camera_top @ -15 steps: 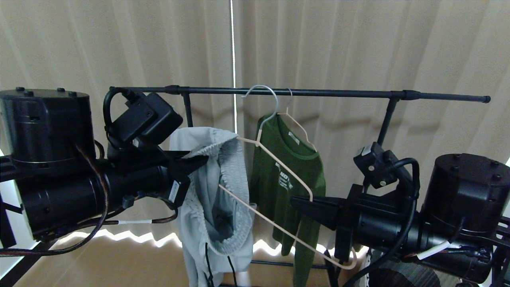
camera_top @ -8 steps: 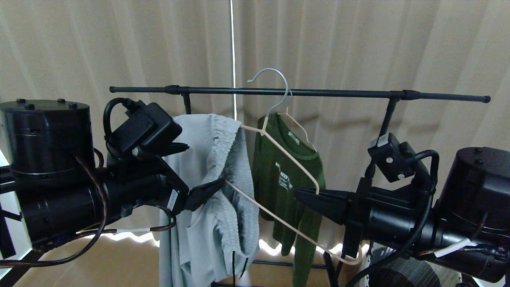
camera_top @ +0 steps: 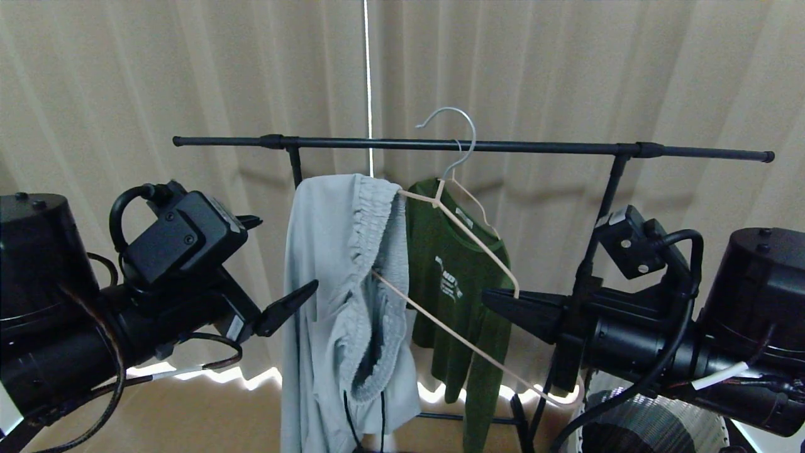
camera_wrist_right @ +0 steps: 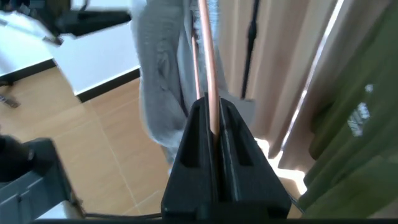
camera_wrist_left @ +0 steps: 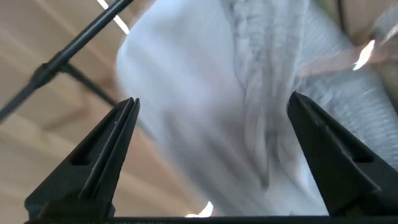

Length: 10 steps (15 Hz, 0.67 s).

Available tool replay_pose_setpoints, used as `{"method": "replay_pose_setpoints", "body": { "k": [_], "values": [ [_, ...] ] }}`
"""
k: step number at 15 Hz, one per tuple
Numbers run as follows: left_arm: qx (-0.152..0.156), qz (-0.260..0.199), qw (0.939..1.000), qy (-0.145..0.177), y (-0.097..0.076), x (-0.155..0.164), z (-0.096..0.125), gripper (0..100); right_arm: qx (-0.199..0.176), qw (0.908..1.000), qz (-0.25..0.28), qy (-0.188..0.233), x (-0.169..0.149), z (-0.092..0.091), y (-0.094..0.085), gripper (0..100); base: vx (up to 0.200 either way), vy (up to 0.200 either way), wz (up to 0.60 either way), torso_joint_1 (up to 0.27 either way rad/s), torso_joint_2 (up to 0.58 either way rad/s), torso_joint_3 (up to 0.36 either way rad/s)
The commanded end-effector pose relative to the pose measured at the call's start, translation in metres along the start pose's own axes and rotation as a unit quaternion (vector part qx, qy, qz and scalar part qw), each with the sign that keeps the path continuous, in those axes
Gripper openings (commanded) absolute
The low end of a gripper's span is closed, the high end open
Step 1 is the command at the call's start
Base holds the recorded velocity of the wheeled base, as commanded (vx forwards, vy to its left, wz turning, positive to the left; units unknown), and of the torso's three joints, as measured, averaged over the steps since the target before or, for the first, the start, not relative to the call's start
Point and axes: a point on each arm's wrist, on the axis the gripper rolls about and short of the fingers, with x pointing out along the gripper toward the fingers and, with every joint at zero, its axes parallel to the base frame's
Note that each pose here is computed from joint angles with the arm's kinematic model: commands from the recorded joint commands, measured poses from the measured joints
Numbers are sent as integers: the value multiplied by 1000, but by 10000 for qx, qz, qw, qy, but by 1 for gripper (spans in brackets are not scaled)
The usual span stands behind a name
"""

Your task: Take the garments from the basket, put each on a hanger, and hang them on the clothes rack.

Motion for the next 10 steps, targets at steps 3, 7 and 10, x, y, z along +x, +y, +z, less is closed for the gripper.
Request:
{"method": "replay_pose_setpoints", "body": {
  "k": [3, 7, 10],
  "values": [
    [57, 129, 9998, -157, 6, -5, 7, 100, 6, 10000, -22, 82, -9, -7, 0, 0, 0, 0, 0, 0, 0, 0],
    [634, 21, 9969, -463, 19, 11, 18, 100, 28, 9998, -37, 217, -13, -15, 0, 0, 0, 0, 0, 0, 0, 0],
    [948, -186, 9942, -471, 23, 36, 14, 100, 15, 9997, 13, 242, -14, -16, 2, 0, 0, 0, 0, 0, 0, 0]
  ]
}}
